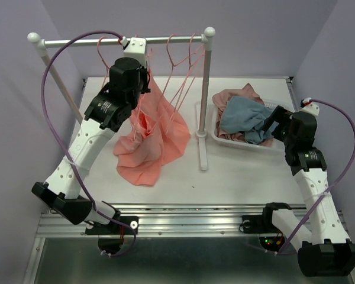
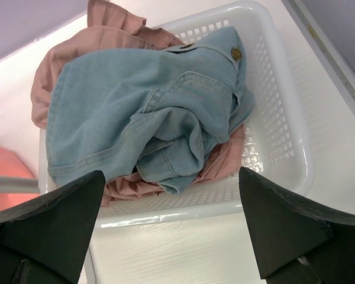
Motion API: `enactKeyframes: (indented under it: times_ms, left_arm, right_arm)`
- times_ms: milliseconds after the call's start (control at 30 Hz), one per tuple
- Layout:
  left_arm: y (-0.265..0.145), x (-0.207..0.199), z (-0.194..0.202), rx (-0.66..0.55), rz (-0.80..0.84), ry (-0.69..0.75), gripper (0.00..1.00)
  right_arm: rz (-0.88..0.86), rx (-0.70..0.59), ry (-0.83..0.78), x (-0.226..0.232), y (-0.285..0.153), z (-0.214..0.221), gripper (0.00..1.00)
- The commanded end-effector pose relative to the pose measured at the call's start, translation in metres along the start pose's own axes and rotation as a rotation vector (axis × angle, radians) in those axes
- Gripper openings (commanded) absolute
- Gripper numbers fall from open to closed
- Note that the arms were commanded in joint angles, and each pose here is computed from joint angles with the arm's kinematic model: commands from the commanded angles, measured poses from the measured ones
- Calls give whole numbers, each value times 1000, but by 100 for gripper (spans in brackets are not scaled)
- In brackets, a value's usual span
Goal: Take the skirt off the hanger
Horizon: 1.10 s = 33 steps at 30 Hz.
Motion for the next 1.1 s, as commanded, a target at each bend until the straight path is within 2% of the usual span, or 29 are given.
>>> enactKeyframes:
  times_ms: [0,167,367,867,1067]
  left_arm:
    - [-24,17,-43,-177,-2,-10,0]
    - [-46,28,-69,-273,4,16,0]
    - [-63,34,-85,-335,19,8,0]
    - [-79,27,-64,-345,98,1,0]
    - [-80,19,-43,-325,140,-26,0]
  right_arm:
    - [-5,-51,-9,1,-6,-11,100]
    - [-1,-51,-10,-1,-6,-10,100]
    - [-4,-53,-9,0,-7,-10,100]
    - [-32,-39,-11,3,-8,-7,100]
    - [-46,-30,-14,4,-7,-4,100]
Point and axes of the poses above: each gripper's point midway between its finger pads, its own y axis out along the fingers, its own x axis along the line the jaws close on, z = x × y, the point moved 3 cm from there along -y, back along the fingers, and after that the axes turned 11 degrees about y, right-handed, at the moved point
